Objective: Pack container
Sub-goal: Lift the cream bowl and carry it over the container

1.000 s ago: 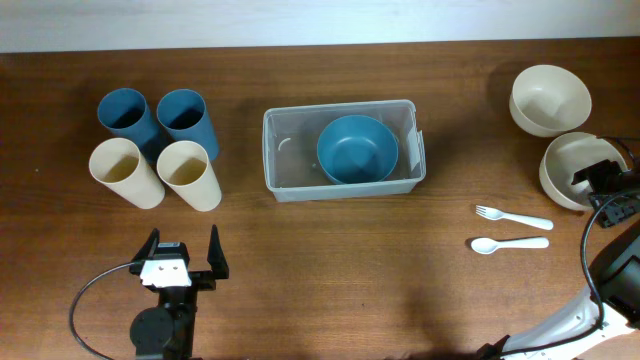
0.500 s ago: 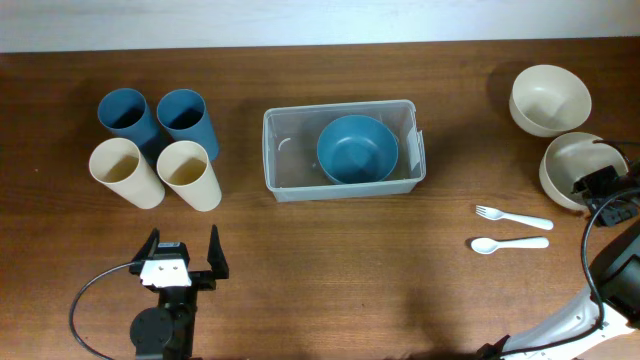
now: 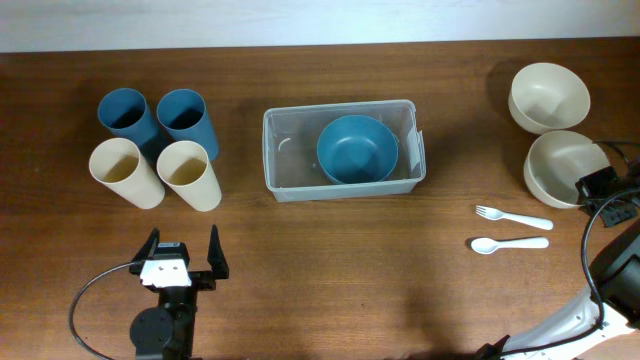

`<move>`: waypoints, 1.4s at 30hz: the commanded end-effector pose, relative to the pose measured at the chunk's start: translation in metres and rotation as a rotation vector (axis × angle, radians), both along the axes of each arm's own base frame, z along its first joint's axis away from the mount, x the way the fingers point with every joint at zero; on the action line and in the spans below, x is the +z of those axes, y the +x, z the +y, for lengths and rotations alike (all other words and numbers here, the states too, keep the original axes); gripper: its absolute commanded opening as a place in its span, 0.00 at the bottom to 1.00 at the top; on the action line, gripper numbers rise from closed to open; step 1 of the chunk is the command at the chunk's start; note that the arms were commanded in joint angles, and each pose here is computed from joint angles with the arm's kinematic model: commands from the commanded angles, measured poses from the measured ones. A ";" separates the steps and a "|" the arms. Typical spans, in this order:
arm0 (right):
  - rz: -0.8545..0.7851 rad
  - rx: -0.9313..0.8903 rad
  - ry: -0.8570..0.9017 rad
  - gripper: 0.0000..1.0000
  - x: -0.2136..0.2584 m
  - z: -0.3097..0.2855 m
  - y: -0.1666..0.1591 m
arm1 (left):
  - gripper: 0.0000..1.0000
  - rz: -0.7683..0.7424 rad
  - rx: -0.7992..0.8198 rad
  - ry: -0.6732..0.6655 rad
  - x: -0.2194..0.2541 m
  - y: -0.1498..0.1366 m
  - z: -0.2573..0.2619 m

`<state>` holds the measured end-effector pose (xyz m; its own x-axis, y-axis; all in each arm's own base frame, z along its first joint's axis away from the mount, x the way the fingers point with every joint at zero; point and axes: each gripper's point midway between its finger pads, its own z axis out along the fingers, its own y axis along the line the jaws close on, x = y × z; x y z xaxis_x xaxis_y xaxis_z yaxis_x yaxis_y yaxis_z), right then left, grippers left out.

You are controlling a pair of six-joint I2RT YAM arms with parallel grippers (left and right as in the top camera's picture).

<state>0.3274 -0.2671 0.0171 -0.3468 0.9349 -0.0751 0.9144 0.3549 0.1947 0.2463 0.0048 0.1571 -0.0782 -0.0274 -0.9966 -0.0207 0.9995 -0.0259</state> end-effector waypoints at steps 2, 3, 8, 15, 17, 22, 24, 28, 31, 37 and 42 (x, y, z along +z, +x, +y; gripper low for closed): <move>-0.007 -0.008 0.005 0.04 0.013 0.000 0.002 | 1.00 0.001 0.007 0.013 -0.001 0.000 0.002; -0.007 -0.008 0.004 0.04 0.017 0.000 0.002 | 1.00 0.001 0.007 0.012 -0.001 0.000 0.002; -0.015 -0.005 0.010 0.04 0.042 0.004 0.000 | 1.00 0.001 0.007 0.012 -0.001 0.000 0.002; -0.137 0.065 0.100 0.04 0.087 0.030 0.011 | 1.00 0.002 0.007 0.012 -0.001 0.000 0.002; -0.148 0.071 0.083 0.04 0.099 0.032 0.008 | 1.00 0.002 0.007 0.012 -0.001 0.000 0.002; -0.172 0.094 0.056 0.04 0.115 0.034 0.006 | 1.00 0.002 0.007 0.012 -0.001 0.000 0.002; -0.191 0.100 0.085 0.04 0.116 0.039 0.009 | 1.00 0.002 0.007 0.013 -0.001 0.000 0.002; -0.352 0.205 0.188 0.03 0.134 0.062 0.030 | 1.00 0.002 0.007 0.013 -0.001 0.000 0.002; -0.445 0.231 0.255 0.04 0.152 0.078 0.039 | 1.00 0.002 0.007 0.013 -0.001 0.000 0.002; -0.496 0.324 0.267 0.04 0.175 0.111 0.049 | 1.00 0.002 0.007 0.012 -0.001 0.000 0.002; -0.515 0.498 0.250 0.04 0.197 0.173 0.067 | 1.00 0.002 0.007 0.013 -0.001 0.000 0.002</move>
<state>0.3794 -0.1402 0.1765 -0.6230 0.7802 -0.0558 0.5776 0.5070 0.6398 0.2463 0.0047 0.1571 -0.0782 -0.0274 -0.9966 -0.0203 0.9995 -0.0259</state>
